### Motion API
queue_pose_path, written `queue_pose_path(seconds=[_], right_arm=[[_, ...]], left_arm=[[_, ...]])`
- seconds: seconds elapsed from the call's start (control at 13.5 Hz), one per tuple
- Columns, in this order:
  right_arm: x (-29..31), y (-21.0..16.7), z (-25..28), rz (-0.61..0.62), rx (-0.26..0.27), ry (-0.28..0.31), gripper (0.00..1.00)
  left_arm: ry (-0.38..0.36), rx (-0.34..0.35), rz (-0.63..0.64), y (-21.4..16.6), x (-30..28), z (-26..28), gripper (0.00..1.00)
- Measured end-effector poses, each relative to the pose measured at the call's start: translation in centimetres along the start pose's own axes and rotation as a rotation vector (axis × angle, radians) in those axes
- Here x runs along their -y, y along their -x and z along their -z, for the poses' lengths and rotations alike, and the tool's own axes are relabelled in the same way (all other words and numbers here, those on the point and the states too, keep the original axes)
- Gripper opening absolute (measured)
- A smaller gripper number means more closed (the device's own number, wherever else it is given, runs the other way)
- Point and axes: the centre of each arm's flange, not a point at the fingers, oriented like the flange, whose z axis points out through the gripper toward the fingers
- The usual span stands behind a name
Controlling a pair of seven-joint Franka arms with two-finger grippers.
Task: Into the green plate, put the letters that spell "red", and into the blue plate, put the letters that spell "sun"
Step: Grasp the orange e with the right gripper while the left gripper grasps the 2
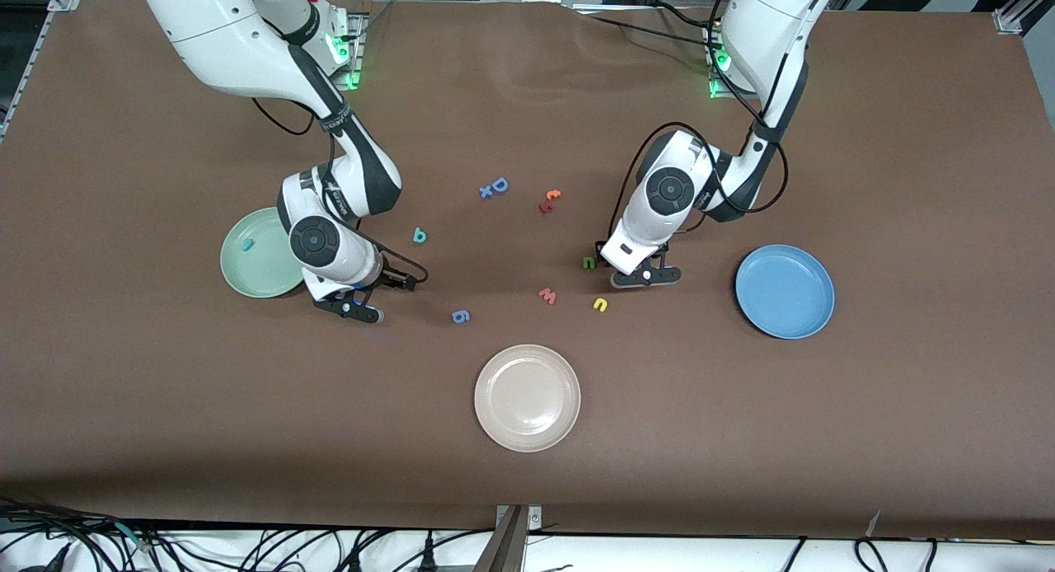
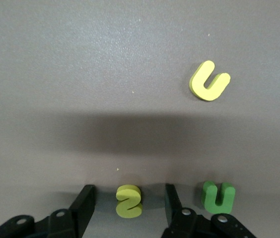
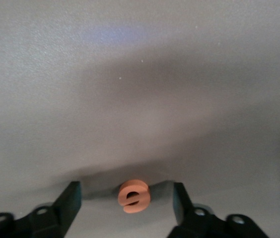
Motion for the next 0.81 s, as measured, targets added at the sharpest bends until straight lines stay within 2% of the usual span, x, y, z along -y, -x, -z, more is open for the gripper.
queue_pose_path(seconds=[0.15,0.22,0.3,0.37,0.44,0.52,0.59,0.67,0.81], right_arm=[[-0.11,0.20,-0.40,0.000,-0.017,-0.014,0.77],[-0.18,0.30,-0.40,0.000,-0.024,-0.019,0.76],[-0.18,0.31,-0.32,0.000,-0.030,-0.023,0.67],[-0.17,0.30,-0.28,0.000,-0.033,-0.026,0.58],[-0.18,0.31,-0.30,0.000,-0.034,-0.026,0.58],[-0.18,0.30,-0.31,0.000,-0.035,-0.027,0.53],[-0.20,0.31,-0.34,0.000,-0.035,-0.027,0.41],[-0.22,0.31,-0.29,-0.001,-0.036,-0.028,0.35],[-0.23,0.31,-0.30,-0.001,-0.036,-0.028,0.35]], left_arm=[[0.001,-0.003,0.003,-0.11,0.01,0.13,0.52],[0.001,-0.003,0.006,-0.12,0.01,0.14,0.51],[0.001,-0.003,0.010,-0.12,0.00,0.15,0.51],[0.001,-0.004,0.012,-0.15,0.00,0.20,0.47],[0.001,-0.005,0.015,-0.15,-0.02,0.21,0.46],[0.000,-0.005,0.016,-0.16,-0.01,0.21,0.45],[0.000,-0.005,0.017,-0.15,-0.01,0.21,0.45],[-0.001,-0.005,0.019,-0.14,-0.03,0.22,0.43],[-0.003,-0.007,0.017,-0.08,-0.11,0.24,0.39]])
